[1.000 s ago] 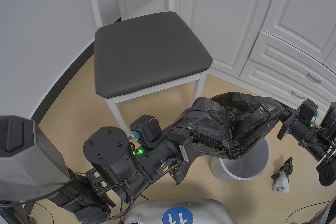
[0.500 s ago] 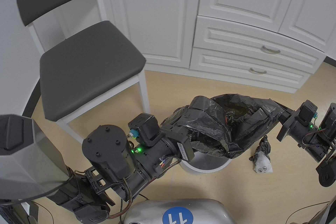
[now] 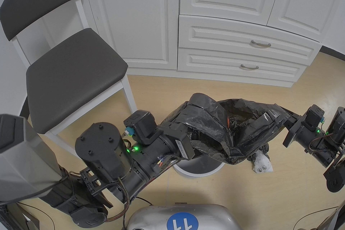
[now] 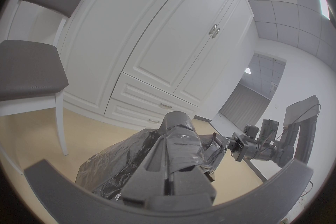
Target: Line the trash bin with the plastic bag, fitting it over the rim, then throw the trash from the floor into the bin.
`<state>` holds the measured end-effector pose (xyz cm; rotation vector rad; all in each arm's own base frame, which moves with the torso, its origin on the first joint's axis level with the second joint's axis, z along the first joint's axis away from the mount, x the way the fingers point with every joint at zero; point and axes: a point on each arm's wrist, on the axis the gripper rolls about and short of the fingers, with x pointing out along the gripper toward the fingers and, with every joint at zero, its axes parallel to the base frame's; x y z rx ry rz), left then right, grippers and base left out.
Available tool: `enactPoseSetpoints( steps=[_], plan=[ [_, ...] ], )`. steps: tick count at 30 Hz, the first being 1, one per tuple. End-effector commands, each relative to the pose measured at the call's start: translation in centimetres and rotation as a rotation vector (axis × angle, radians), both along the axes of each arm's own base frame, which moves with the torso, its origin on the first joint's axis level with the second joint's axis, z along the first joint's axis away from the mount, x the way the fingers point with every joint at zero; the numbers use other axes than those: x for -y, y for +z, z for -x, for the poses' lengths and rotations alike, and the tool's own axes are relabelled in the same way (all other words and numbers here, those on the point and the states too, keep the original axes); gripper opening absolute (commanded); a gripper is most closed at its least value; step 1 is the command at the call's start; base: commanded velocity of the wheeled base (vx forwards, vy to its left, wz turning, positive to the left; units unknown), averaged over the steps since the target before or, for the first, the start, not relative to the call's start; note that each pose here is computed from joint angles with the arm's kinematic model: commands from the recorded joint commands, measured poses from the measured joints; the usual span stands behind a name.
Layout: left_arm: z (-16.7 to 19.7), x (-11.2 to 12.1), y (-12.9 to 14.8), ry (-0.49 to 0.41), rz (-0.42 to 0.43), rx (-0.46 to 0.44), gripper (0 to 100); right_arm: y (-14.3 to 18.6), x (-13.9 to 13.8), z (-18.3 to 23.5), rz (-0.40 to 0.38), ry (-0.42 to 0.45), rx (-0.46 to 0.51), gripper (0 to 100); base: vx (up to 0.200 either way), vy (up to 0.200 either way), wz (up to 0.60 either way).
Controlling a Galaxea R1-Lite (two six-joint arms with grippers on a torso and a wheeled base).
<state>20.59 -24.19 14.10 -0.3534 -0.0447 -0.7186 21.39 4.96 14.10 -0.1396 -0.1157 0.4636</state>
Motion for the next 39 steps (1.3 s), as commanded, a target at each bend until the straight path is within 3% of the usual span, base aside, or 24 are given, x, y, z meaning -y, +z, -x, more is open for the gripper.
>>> enactPoseSetpoints(
  steps=[1, 4, 5, 6, 10, 16, 20, 26, 35, 39],
  plan=[
    [0.0, -0.5, 1.2, 0.006, 0.030, 0.031, 0, 0.2, -0.1, -0.1, -0.017, 0.006, 0.012, 0, 0.000, 0.000, 0.00],
    [-0.2, -0.4, 2.9, -0.020, 0.070, 0.080, 0, 0.6, -0.4, -0.2, -0.109, 0.030, -0.016, 0, 0.000, 0.000, 0.00],
    [-0.2, -0.4, 2.9, -0.020, 0.070, 0.080, 0, 0.6, -0.4, -0.2, -0.109, 0.030, -0.016, 0, 0.000, 0.000, 0.00],
    [-0.3, -0.3, 3.8, -0.040, 0.069, 0.115, 0, 1.3, -0.5, -0.6, -0.189, 0.040, -0.020, 0, 0.000, 0.000, 0.00],
    [-1.1, 0.3, 4.9, -0.049, 0.037, 0.122, 0, 1.9, -0.2, -0.7, -0.290, 0.046, -0.039, 0, 0.000, 0.000, 0.00],
    [-1.7, 1.6, 5.9, -0.065, 0.023, 0.109, 0, 2.1, 2.3, -1.2, -0.293, -0.002, -0.026, 0, 0.000, 0.000, 0.00],
    [-1.7, 1.6, 5.9, -0.067, 0.021, 0.106, 0, 2.0, 2.6, -1.2, -0.291, -0.004, -0.030, 0, 0.000, 0.000, 0.00],
    [-1.9, 2.2, 4.2, -0.071, -0.016, 0.063, 0, 0.6, 3.2, -0.6, -0.275, 0.001, -0.158, 0, 0.000, 0.000, 0.00],
    [-1.6, 1.2, 4.3, -0.055, -0.027, 0.052, 0, 4.3, 2.1, 2.7, -0.255, 0.036, -0.410, 0, 0.000, 0.000, 0.00],
    [-1.7, 0.7, 4.7, -0.044, -0.045, 0.031, 0, 5.9, 1.5, 4.5, -0.240, 0.072, -0.469, 0, 0.000, 0.000, 0.00]
  ],
)
